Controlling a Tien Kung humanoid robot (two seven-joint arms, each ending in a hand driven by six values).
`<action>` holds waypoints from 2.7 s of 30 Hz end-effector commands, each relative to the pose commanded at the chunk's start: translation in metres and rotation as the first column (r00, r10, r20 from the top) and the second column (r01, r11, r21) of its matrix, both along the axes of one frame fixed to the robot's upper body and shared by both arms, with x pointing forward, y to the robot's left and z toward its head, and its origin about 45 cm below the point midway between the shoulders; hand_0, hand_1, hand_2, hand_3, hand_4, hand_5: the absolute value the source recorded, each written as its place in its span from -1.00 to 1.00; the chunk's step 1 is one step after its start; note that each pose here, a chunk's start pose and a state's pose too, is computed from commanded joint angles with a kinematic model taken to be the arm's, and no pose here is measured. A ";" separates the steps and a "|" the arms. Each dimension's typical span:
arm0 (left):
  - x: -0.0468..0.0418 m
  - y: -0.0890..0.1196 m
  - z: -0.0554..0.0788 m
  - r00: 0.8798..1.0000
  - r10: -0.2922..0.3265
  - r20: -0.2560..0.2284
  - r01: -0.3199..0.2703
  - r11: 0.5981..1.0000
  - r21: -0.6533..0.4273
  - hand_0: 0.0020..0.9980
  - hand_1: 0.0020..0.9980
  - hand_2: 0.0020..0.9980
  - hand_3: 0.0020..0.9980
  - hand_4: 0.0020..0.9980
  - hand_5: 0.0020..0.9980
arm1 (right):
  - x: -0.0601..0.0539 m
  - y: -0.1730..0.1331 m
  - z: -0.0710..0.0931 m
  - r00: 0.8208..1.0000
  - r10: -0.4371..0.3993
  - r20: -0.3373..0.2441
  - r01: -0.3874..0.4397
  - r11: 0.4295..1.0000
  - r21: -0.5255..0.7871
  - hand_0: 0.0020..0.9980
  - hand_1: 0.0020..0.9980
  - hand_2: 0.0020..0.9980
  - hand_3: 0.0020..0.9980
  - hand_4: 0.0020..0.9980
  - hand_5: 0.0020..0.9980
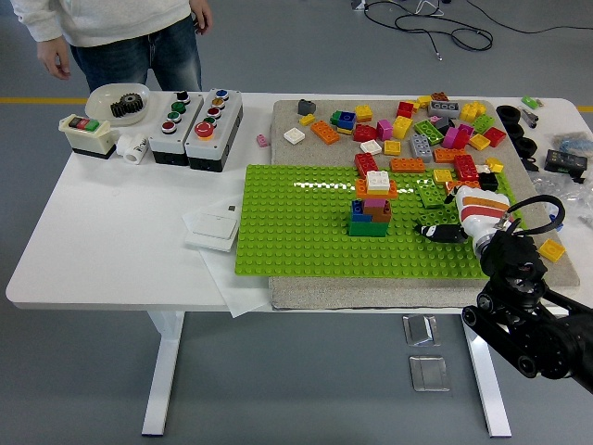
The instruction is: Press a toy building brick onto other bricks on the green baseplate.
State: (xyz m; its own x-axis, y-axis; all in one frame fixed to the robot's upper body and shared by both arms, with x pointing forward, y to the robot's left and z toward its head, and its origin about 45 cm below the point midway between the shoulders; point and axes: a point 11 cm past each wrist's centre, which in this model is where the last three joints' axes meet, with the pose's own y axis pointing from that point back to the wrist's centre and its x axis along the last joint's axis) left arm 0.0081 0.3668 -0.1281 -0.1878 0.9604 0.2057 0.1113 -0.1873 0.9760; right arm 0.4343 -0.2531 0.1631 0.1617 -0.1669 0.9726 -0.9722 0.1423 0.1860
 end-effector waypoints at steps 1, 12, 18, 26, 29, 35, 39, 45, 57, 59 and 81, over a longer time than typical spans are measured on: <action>0.0001 0.000 0.000 1.000 0.001 0.000 -0.001 1.000 0.000 0.76 0.68 0.67 0.28 0.45 0.29 | 0.000 0.000 0.001 1.000 0.004 -0.002 -0.004 1.000 -0.002 0.06 -0.01 0.16 0.09 0.85 0.14; 0.0002 0.001 0.000 1.000 0.002 0.001 -0.002 1.000 0.001 0.77 0.68 0.68 0.28 0.45 0.29 | 0.002 0.003 -0.001 0.999 0.018 -0.031 -0.018 1.000 -0.010 -0.08 -0.07 0.11 0.05 0.82 0.14; -0.0003 0.001 0.000 1.000 0.003 0.000 -0.003 1.000 0.001 0.77 0.68 0.68 0.28 0.45 0.29 | 0.002 0.002 -0.002 0.999 0.018 -0.033 -0.018 1.000 -0.015 -0.09 -0.07 0.11 0.05 0.82 0.11; -0.0003 0.002 0.000 1.000 0.004 0.000 -0.004 1.000 0.003 0.76 0.68 0.68 0.28 0.45 0.29 | 0.001 -0.001 0.002 0.998 0.045 -0.037 -0.046 0.999 -0.021 -0.09 -0.08 0.10 0.04 0.75 0.09; -0.0009 0.002 0.001 1.000 0.004 -0.001 -0.004 1.000 0.005 0.77 0.68 0.68 0.28 0.45 0.29 | 0.001 -0.004 0.003 0.998 0.055 -0.040 -0.056 0.998 -0.028 -0.08 -0.08 0.09 0.04 0.73 0.08; -0.0029 0.003 0.001 1.000 0.003 -0.005 -0.003 1.000 0.006 0.77 0.68 0.68 0.28 0.45 0.29 | -0.002 -0.009 0.001 0.997 0.066 -0.048 -0.067 0.997 -0.039 -0.09 -0.08 0.09 0.03 0.72 0.09; -0.0042 0.003 0.001 1.000 0.002 -0.008 -0.002 1.000 0.006 0.77 0.68 0.68 0.28 0.45 0.29 | -0.004 -0.013 0.000 0.996 0.072 -0.055 -0.075 0.996 -0.049 -0.10 -0.08 0.09 0.04 0.71 0.08; -0.0053 0.003 0.001 1.000 0.001 -0.010 0.000 1.000 0.008 0.77 0.68 0.68 0.28 0.45 0.30 | -0.005 -0.012 0.006 0.995 0.092 -0.043 -0.094 0.995 -0.042 -0.10 -0.08 0.09 0.04 0.71 0.07; -0.0026 0.004 0.001 1.000 0.000 -0.003 0.000 1.000 0.009 0.77 0.68 0.68 0.28 0.45 0.29 | -0.005 -0.018 0.019 0.991 0.123 -0.050 -0.126 0.990 -0.060 0.00 0.06 0.20 0.14 0.77 0.08; -0.0019 0.004 0.001 1.000 0.001 -0.002 -0.001 1.000 0.009 0.77 0.68 0.68 0.28 0.45 0.29 | -0.005 -0.021 0.020 0.987 0.146 -0.062 -0.150 0.986 -0.076 0.00 0.06 0.20 0.14 0.77 0.08; 0.0020 0.002 0.001 1.000 0.005 0.006 -0.005 1.000 0.007 0.77 0.68 0.68 0.28 0.44 0.29 | 0.004 -0.032 0.031 0.917 0.383 -0.111 -0.395 0.909 -0.133 0.29 0.28 0.39 0.30 0.84 0.02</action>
